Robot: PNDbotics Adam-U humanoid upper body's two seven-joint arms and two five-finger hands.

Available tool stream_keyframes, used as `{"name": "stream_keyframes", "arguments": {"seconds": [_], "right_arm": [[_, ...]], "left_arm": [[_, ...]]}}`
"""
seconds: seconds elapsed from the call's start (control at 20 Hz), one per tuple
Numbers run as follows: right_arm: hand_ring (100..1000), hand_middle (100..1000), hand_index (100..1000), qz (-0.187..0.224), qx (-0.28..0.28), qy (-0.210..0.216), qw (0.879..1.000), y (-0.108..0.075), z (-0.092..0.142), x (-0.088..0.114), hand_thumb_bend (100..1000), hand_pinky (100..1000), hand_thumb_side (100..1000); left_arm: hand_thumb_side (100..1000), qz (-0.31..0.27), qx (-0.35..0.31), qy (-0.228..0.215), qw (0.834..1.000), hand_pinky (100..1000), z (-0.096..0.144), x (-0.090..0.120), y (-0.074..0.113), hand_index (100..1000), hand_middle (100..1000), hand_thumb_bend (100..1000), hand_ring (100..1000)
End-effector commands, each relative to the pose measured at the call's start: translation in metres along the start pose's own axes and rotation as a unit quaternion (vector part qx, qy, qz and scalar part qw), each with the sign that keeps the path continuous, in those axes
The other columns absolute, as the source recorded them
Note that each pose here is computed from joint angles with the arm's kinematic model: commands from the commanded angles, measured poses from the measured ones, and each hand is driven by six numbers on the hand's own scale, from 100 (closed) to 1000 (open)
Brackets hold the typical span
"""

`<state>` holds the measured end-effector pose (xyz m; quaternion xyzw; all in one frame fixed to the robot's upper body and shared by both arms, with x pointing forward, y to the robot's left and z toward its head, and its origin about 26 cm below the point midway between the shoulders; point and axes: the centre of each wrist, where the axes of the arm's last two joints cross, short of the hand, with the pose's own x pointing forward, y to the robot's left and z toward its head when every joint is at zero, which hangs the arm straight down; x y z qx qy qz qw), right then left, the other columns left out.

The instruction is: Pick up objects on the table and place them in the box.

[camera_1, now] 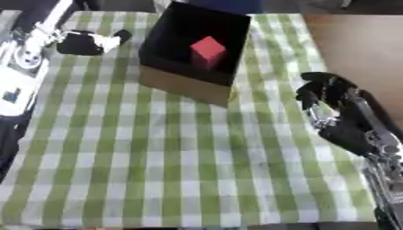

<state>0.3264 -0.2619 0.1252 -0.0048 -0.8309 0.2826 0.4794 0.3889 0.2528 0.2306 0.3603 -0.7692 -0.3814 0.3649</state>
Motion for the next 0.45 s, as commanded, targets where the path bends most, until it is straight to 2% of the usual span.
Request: {"name": "stream_keyframes", "arguments": {"seconds": [0.05, 0.45], "right_arm": [[672, 619, 825, 0.011, -0.006, -0.009, 1.000, -0.008, -0.002, 0.006, 100, 792, 441], [672, 619, 825, 0.010, -0.009, -0.010, 1.000, -0.008, -0.002, 0.006, 100, 792, 442]], "left_arm": [[337, 0.031, 0.019, -0.001, 0.999, 719, 0.005, 0.006, 0.009, 802, 641, 524, 619], [353, 0.118, 0.020, 0.011, 0.993, 706, 0.020, 0.002, 0.002, 791, 625, 520, 604]]}}
